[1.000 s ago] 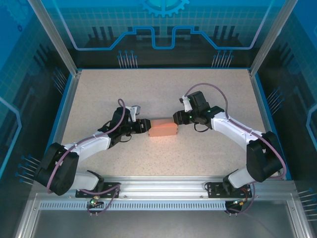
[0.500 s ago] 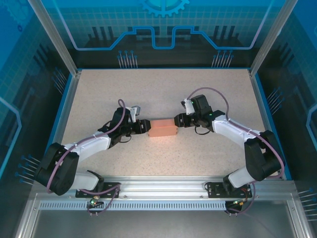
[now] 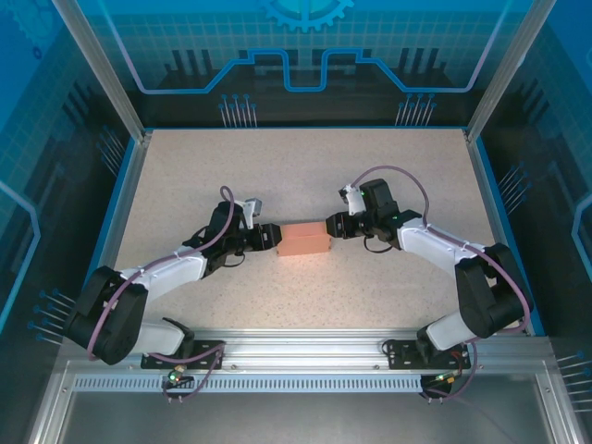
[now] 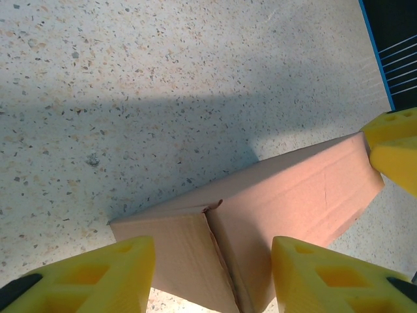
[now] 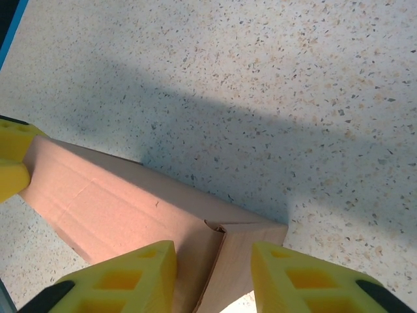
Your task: Fold the paper box
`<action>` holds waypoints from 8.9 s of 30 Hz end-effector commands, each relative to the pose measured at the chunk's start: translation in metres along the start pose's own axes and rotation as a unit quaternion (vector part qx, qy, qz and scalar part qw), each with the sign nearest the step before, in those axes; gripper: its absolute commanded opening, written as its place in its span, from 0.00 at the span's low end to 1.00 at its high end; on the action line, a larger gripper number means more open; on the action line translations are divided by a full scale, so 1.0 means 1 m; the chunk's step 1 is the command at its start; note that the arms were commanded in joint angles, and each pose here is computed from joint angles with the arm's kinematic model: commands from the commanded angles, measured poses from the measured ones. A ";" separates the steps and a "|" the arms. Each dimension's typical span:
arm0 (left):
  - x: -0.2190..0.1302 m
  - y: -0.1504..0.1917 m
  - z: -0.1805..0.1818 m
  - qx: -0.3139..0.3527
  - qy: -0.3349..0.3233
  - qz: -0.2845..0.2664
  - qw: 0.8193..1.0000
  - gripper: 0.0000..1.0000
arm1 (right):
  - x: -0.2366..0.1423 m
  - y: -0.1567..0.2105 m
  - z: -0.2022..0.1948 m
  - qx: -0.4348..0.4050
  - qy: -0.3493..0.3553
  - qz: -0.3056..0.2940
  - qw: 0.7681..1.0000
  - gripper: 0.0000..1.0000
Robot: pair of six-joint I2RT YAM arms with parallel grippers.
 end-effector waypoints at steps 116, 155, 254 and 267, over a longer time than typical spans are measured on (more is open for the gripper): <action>0.063 -0.122 -0.035 0.044 0.012 -0.049 0.998 0.42 | 0.034 -0.114 0.013 -0.025 -0.040 -0.064 0.997 0.47; 0.092 -0.023 0.007 -0.003 0.002 0.035 0.999 0.50 | 0.059 -0.015 -0.045 0.023 0.030 0.020 0.999 0.64; -0.054 -0.077 0.156 0.181 -0.251 -0.252 0.917 0.99 | -0.114 -0.019 -0.174 -0.085 0.332 -0.288 0.894 0.99; -0.054 -0.077 0.156 0.180 -0.252 -0.252 0.917 0.99 | -0.111 -0.019 -0.173 -0.086 0.302 -0.279 0.907 0.99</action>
Point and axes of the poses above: each hand's point on the last joint's axis, 136 mm out from that joint toward the fingers, its own x axis out along the fingers, its own z axis along the line the jaws close on, y = z × x, the point moved 4 cm from there along -x, back along the fingers, and after that the axes turned 3 degrees about x, right-handed, at the moved point
